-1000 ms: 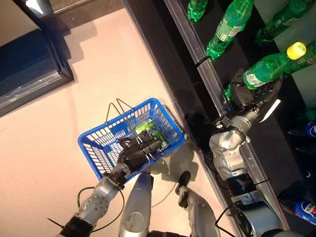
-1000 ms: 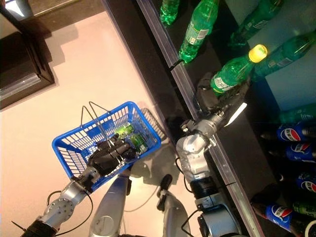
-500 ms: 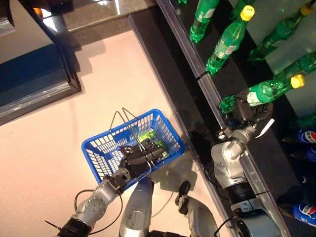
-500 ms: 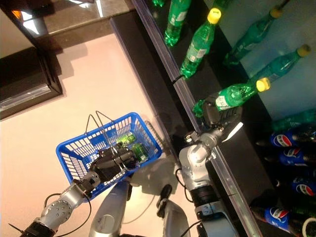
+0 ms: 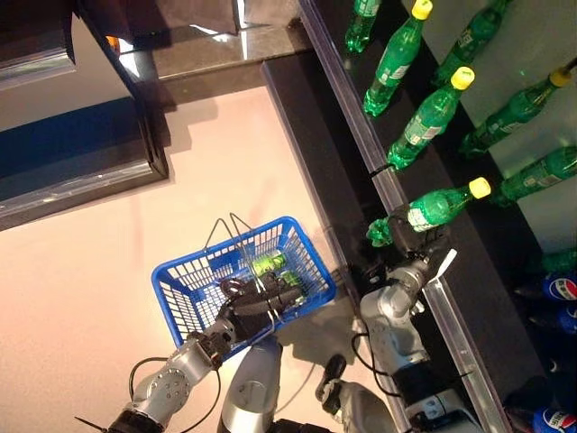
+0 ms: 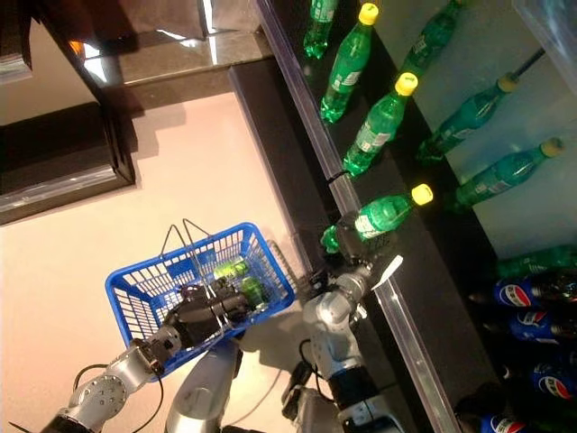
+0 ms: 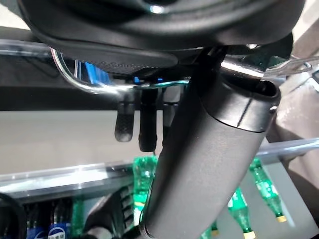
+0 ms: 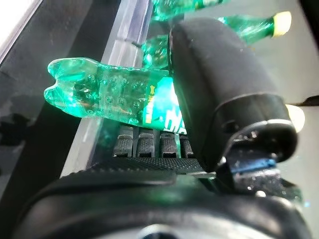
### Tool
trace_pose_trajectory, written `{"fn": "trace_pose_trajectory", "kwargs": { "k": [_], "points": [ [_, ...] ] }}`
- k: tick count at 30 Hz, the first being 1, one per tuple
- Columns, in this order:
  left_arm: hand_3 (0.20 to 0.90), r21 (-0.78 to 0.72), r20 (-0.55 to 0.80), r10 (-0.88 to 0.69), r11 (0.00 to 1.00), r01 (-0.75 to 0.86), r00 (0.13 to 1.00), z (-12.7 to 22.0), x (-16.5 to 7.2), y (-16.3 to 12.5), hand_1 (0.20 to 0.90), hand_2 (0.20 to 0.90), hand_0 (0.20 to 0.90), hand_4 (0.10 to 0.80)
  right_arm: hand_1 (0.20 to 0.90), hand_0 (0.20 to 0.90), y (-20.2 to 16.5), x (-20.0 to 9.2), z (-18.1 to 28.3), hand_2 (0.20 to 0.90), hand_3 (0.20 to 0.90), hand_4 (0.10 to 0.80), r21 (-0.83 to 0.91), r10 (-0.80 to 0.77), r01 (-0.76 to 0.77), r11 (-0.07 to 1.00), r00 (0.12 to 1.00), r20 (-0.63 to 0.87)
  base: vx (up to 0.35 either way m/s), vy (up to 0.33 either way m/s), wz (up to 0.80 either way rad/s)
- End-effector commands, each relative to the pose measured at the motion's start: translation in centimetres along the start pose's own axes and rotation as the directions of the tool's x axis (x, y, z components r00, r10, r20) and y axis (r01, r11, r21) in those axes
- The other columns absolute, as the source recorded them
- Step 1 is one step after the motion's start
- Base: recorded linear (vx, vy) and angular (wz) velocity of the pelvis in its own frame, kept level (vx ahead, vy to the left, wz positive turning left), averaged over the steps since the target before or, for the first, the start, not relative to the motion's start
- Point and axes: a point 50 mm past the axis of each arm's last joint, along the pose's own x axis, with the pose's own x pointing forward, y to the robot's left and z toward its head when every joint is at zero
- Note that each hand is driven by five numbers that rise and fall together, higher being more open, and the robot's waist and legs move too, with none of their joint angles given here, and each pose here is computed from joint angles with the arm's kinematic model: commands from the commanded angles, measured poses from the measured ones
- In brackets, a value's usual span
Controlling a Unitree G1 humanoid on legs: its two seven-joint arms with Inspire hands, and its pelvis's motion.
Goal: Pick up the drink and place into the basket.
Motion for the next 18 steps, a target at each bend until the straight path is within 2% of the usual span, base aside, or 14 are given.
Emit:
{"fn": "trace_pose_trajectory", "kwargs": {
  "k": [1, 10, 18],
  "points": [
    [0.2, 0.121, 0.212, -0.591, 0.806, 0.579, 0.778, 3.0, 0.1, -11.4, 0.3, 0.3, 0.3, 0.1, 0.3, 0.3, 3.3, -1.5, 8.4, 0.3, 0.2, 0.1, 0.115, 0.245, -0.32, 0.94, 0.872, 0.424, 0.053, 0.076, -0.01],
    [0.2, 0.099, 0.214, -0.672, 0.737, 0.668, 0.709, 1.7, -0.3, -13.2, 0.3, 0.3, 0.3, 0.1, 0.3, 0.3, 3.3, -4.0, 9.4, 0.3, 0.2, 0.1, 0.001, 0.473, -0.523, 0.852, 0.771, 0.428, 0.012, 0.08, -0.04],
    [0.2, 0.055, 0.18, -0.761, 0.64, 0.766, 0.623, 0.4, -0.3, -15.7, 0.3, 0.3, 0.3, 0.1, 0.3, 0.3, 4.3, -5.0, 7.8, 0.3, 0.2, 0.1, -0.094, 0.644, -0.649, 0.755, 0.707, 0.291, -0.011, 0.072, -0.03]
  ]
}}
